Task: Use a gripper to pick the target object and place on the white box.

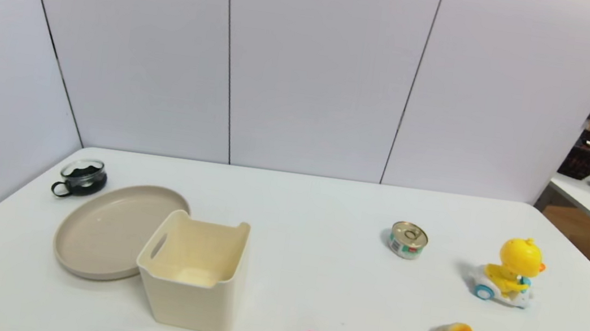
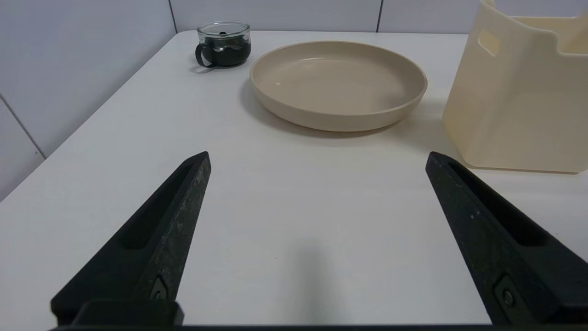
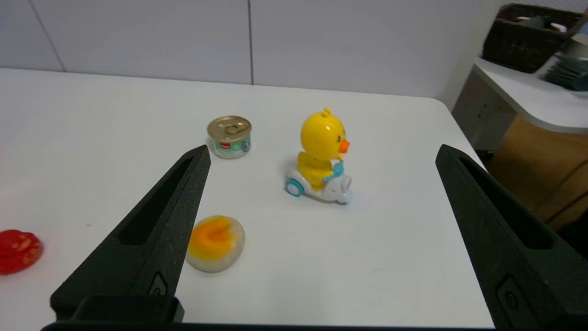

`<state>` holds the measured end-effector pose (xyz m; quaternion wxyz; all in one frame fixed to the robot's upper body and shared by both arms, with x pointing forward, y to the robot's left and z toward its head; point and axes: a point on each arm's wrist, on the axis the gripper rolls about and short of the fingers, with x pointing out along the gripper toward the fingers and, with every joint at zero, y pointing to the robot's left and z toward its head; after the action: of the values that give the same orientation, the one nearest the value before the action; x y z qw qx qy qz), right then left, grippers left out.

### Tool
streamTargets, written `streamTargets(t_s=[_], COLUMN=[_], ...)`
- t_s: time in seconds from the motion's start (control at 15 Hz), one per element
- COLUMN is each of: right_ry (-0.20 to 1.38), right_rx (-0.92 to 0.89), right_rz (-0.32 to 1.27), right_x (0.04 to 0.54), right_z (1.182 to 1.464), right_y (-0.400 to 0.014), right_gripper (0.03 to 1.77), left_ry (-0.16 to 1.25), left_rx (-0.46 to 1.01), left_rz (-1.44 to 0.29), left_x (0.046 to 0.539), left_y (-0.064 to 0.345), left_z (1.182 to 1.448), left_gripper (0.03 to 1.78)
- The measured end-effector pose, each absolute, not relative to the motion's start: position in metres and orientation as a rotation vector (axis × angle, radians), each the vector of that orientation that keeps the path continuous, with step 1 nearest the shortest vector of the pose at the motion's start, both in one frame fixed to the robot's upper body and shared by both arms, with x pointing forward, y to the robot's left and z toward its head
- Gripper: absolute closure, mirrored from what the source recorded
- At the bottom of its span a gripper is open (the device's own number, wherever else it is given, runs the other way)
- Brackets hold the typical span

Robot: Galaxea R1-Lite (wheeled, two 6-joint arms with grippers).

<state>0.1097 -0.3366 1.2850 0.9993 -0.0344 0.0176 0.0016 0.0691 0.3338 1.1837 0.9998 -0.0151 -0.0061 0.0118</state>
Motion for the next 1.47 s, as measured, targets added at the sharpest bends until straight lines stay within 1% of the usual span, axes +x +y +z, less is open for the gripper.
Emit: streamTargets(t_s=[0.13,0.4,0.53,0.67,0.93,1.13,1.47], right_ry=[-0.012,-0.038,-0.053,-0.031,-0.057,-0.034,-0.017], right_rx=[-0.088,-0.124,-0.142,-0.151,-0.142,-0.120,0.014], right_rz=[-0.017,-0.029,-0.017,-0.013,0.001,0.008,-0.015], right_x=[0.096,0.082,0.077,0.073,0.069,0.069,0.069], right_z=[1.261,1.217,1.203,1.192,1.189,1.186,1.184], right_y=[-0.337,-0.337,-0.337,-0.337,-0.337,-0.336,-0.337], right_gripper=[0.11,0.11,0.11,0.11,0.11,0.11,0.11], left_ry=[-0.012,-0.012,-0.012,-0.012,-0.012,-0.012,-0.012], left_rx=[-0.030,-0.030,-0.030,-0.030,-0.030,-0.030,-0.030], left_rz=[0.023,0.023,0.023,0.023,0.023,0.023,0.023], left_x=[0.069,0.069,0.069,0.069,0.069,0.069,0.069], left_y=[0.334,0.334,0.334,0.334,0.334,0.334,0.334], left_z=[1.184,1.184,1.184,1.184,1.184,1.184,1.184], left_gripper=[0.12,0.12,0.12,0.12,0.12,0.12,0.12])
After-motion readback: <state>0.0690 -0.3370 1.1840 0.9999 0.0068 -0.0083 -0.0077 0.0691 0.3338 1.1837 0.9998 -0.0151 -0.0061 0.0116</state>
